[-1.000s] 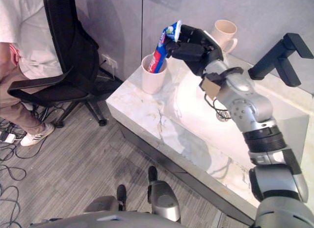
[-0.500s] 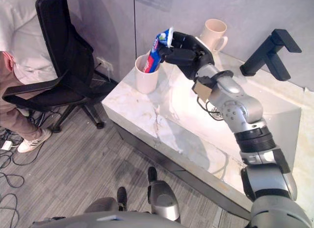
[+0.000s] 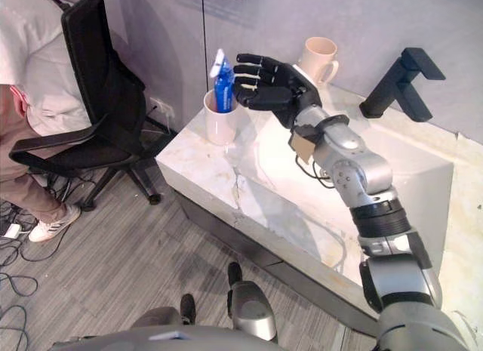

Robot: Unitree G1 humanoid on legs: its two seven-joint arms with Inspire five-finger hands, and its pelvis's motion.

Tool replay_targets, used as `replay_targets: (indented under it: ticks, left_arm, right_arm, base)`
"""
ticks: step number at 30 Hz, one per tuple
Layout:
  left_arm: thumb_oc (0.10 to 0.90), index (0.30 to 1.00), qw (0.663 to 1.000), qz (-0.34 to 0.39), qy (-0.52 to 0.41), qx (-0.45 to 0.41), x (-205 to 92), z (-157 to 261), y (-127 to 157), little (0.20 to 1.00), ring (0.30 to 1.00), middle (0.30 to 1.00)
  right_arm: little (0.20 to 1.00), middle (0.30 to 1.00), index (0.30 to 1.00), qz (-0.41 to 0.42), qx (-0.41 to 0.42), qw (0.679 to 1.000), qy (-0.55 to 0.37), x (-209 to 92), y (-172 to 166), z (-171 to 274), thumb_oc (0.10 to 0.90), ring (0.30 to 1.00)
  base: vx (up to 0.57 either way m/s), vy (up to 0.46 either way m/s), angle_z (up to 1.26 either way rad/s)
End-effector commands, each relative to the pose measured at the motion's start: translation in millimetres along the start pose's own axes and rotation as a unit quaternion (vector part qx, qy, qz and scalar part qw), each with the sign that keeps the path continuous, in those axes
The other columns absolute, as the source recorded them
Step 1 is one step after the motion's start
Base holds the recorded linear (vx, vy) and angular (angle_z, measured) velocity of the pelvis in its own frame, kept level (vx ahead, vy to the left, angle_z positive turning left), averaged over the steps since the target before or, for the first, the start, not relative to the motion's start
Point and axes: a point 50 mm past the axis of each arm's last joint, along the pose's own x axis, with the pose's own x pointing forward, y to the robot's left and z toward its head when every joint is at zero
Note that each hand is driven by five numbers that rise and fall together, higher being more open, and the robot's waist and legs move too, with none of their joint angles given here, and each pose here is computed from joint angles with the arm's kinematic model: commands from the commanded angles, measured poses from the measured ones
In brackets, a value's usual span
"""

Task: Organize the bathroom.

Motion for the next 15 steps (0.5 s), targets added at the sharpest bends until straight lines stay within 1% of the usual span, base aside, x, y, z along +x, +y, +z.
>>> replay_targets:
  ticks: [1,5,6,8,12,14,15]
  left_arm:
    - [0.8,0.9,0.997,0.025,0.065,0.031,-4,-33,23,0.9,0.9,0.9]
    - [0.8,0.9,0.997,0.025,0.065,0.028,-4,-33,24,0.9,0.9,0.9]
    - [0.8,0.9,0.997,0.025,0.065,0.025,-4,-33,24,0.9,0.9,0.9]
    - [0.8,0.9,0.997,0.025,0.066,0.024,-4,-33,23,0.9,0.9,0.9]
    - [0.8,0.9,0.997,0.025,0.065,0.023,-4,-32,23,0.9,0.9,0.9]
    - [0.8,0.9,0.997,0.025,0.063,0.021,-4,-32,23,0.9,0.9,0.9]
    - [0.8,0.9,0.997,0.025,0.063,0.021,-4,-32,23,0.9,0.9,0.9]
  right_arm:
    - [0.789,0.789,0.789,0.107,-0.001,0.993,-0.047,3,39,17,0.726,0.789]
    - [0.773,0.773,0.773,0.11,-0.002,0.993,-0.043,2,39,14,0.715,0.773]
    - [0.754,0.754,0.754,0.11,-0.004,0.993,-0.042,2,38,13,0.703,0.754]
    - [0.752,0.752,0.752,0.107,-0.003,0.993,-0.044,1,37,12,0.701,0.752]
    - [0.752,0.752,0.752,0.101,-0.006,0.994,-0.049,1,35,14,0.701,0.752]
    - [0.775,0.775,0.775,0.071,-0.018,0.994,-0.078,-1,24,23,0.717,0.775]
    - [0.775,0.775,0.775,0.071,-0.018,0.994,-0.078,-1,24,23,0.717,0.775]
  base:
    - [0.0,0.0,0.0]
    - [0.0,0.0,0.0]
    - [0.0,0.0,0.0]
    - [0.0,0.0,0.0]
    - [0.0,0.0,0.0]
    - [0.0,0.0,0.0]
    - [0.0,0.0,0.0]
